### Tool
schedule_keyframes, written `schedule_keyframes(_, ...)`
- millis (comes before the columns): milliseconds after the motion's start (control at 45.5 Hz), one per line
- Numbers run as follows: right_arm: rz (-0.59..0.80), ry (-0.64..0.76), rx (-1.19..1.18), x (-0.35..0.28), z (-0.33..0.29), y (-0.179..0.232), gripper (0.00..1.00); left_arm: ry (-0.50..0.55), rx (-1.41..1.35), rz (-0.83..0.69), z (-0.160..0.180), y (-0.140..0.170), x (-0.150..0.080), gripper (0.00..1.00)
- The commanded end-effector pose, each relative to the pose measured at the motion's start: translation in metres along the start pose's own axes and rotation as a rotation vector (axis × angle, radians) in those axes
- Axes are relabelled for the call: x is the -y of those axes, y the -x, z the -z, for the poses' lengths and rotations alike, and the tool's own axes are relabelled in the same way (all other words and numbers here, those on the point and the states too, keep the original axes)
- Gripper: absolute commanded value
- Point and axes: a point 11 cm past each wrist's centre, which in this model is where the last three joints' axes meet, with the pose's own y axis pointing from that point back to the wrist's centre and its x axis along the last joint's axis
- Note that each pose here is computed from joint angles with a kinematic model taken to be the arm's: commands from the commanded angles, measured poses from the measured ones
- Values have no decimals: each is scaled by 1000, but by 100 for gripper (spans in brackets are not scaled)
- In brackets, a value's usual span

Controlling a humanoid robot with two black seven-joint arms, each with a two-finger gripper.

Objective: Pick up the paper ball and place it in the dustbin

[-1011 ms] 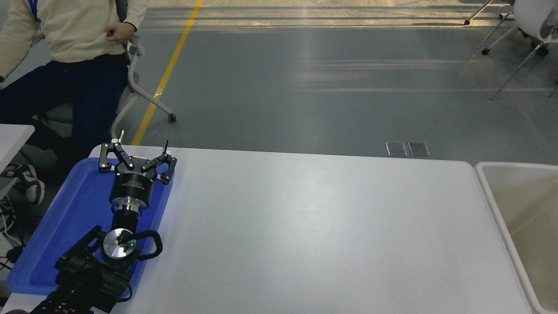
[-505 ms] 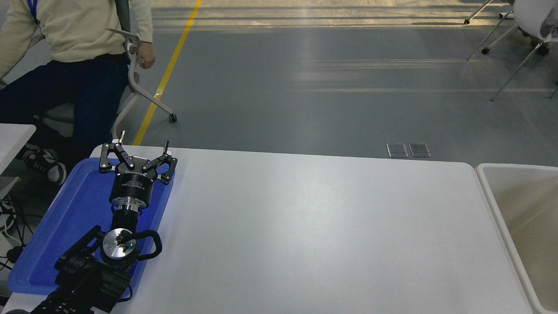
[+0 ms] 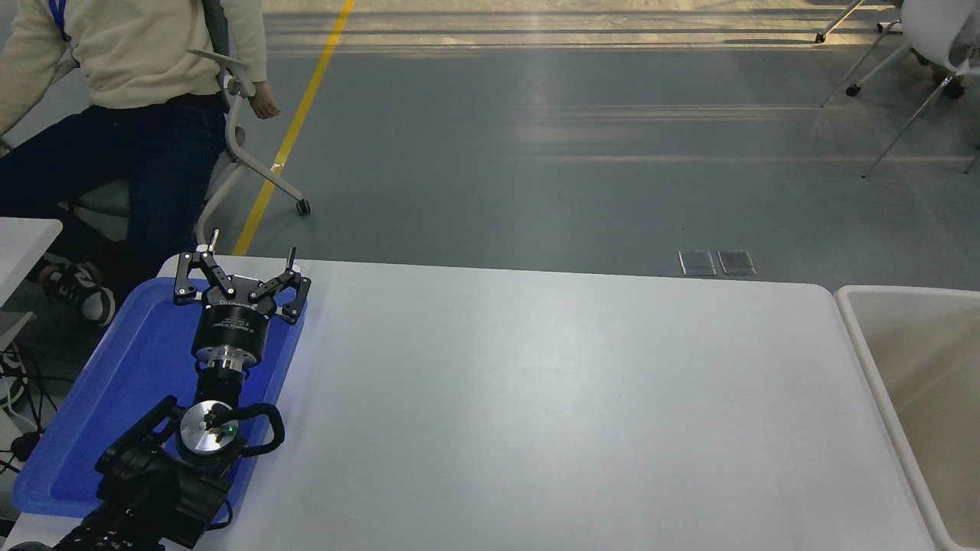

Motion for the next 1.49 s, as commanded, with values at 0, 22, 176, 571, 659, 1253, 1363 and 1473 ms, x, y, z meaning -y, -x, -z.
schedule_keyframes(0, -118, 30, 64, 14, 14, 16, 0, 0, 0, 0, 0, 0, 0, 100)
schedule_keyframes(22, -126, 34, 72, 15, 15, 18, 0, 0, 0, 0, 0, 0, 0, 100)
schedule_keyframes(176, -156, 26, 136, 22, 27, 31, 0, 0, 0, 0, 0, 0, 0, 100)
schedule_keyframes(571, -148, -13, 241, 35, 55, 69, 27, 0, -1, 0, 1, 0, 0, 100)
schedule_keyframes(659, -152, -22, 274, 35, 59, 69, 99, 0, 0, 0, 0, 0, 0, 100)
schedule_keyframes(1253, -184, -83, 444, 35, 78, 58, 100, 0, 0, 0, 0, 0, 0, 100)
schedule_keyframes(1363, -229, -123, 564, 31, 87, 34, 100, 0, -1, 0, 1, 0, 0, 100)
schedule_keyframes(1473, -257, -188, 690, 26, 106, 10, 100, 0, 0, 0, 0, 0, 0, 100)
